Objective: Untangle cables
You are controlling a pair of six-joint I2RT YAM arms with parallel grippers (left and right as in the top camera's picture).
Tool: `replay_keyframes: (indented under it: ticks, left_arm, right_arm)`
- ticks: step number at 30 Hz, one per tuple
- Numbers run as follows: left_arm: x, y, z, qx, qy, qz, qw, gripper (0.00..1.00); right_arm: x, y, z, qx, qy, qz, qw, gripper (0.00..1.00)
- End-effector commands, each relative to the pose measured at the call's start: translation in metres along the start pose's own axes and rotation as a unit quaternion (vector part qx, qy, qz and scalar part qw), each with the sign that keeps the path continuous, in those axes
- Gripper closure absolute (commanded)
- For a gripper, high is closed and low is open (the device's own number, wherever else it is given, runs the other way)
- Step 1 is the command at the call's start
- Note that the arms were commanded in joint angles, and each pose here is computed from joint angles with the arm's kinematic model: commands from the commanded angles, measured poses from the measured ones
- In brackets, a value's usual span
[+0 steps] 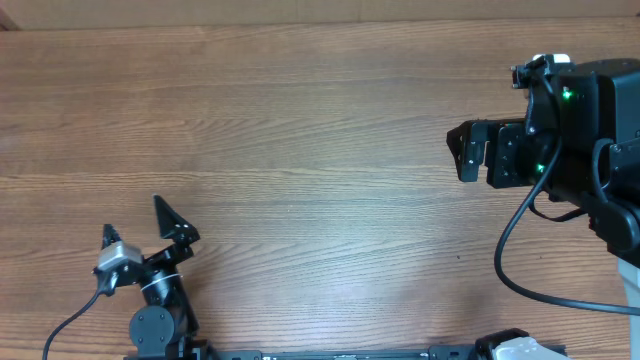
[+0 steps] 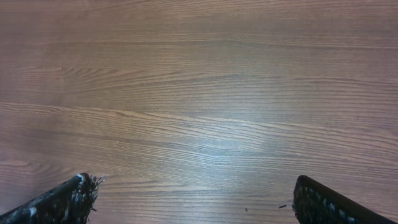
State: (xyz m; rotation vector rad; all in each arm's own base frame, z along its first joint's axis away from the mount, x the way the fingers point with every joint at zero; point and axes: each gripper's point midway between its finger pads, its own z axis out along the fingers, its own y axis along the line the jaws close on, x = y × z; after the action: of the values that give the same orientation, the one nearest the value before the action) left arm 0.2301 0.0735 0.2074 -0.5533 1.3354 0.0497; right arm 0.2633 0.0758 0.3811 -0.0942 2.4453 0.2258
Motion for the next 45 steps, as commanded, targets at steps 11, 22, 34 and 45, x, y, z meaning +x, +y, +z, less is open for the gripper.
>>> replay_keyframes:
  ticks: [11,22,34,45]
  left_arm:
    - [0.052,-0.033,-0.01,0.134,0.09,0.224,0.961,0.0]
    - [0.065,-0.031,-0.013,0.143,0.114,0.247,0.952,0.0]
    - [0.065,-0.031,-0.013,0.141,0.115,0.236,0.954,0.01]
    - [0.065,-0.031,-0.013,0.143,0.115,0.236,0.954,0.0]
  right_arm:
    - [-0.002,-0.002,-0.001,0.006,-0.005,0.0,1.0,0.0]
    - [-0.002,-0.002,-0.001,0.006,-0.005,0.0,1.0,0.0]
    - [-0.002,-0.002,-0.001,0.006,-0.005,0.0,1.0,0.0]
    - [-0.002,-0.002,-0.001,0.006,-0.005,0.0,1.0,0.0]
